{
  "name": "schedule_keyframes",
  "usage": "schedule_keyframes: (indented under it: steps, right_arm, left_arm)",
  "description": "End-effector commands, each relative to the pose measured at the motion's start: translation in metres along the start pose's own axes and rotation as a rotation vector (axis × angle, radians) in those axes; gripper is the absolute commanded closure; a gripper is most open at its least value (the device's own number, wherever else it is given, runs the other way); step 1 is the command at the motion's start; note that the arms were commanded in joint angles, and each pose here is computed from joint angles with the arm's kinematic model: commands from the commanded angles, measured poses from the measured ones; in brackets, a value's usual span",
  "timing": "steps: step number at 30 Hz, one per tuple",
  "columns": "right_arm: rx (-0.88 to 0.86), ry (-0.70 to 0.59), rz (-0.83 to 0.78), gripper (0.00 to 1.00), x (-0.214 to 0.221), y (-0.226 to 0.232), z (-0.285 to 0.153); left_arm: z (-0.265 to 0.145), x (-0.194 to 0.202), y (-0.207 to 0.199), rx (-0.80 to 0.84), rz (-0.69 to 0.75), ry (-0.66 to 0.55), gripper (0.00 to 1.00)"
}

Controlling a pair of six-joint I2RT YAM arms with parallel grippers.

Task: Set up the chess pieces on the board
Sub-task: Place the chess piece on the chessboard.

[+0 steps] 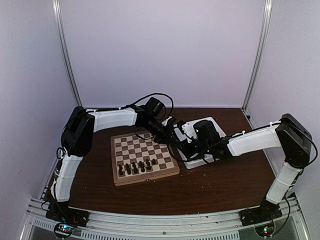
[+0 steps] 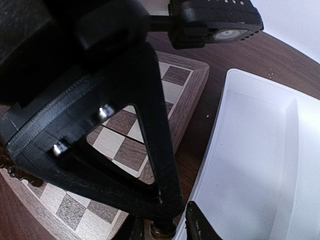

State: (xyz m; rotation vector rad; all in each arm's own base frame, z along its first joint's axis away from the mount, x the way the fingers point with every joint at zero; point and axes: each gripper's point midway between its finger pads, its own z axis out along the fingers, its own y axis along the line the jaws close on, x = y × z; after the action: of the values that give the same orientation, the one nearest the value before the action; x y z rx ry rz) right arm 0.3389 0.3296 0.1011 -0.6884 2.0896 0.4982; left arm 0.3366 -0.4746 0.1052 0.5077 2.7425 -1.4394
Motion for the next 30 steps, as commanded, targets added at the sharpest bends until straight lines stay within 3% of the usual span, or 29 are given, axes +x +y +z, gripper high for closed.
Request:
schedule_keyframes:
  steps: [1, 12, 23, 30]
  right_arm:
    - [0.01, -0.042, -0.001, 0.69, -0.013, 0.001, -0.001]
    - [0.025, -0.087, 0.005, 0.43, -0.018, -0.003, -0.016]
    - [0.061, -0.186, 0.042, 0.41, -0.047, -0.019, -0.074]
    - [0.181, -0.231, 0.091, 0.4, -0.038, -0.053, -0.096]
  left_arm:
    - [0.002, -0.002, 0.002, 0.016, 0.026, -0.003, 0.94]
    - [-0.003, -0.004, 0.003, -0.009, 0.038, -0.007, 0.94]
    - [-0.029, -0.005, 0.002, -0.132, 0.105, -0.062, 0.95]
    - [-0.04, 0.002, 0.002, -0.23, 0.189, -0.098, 0.95]
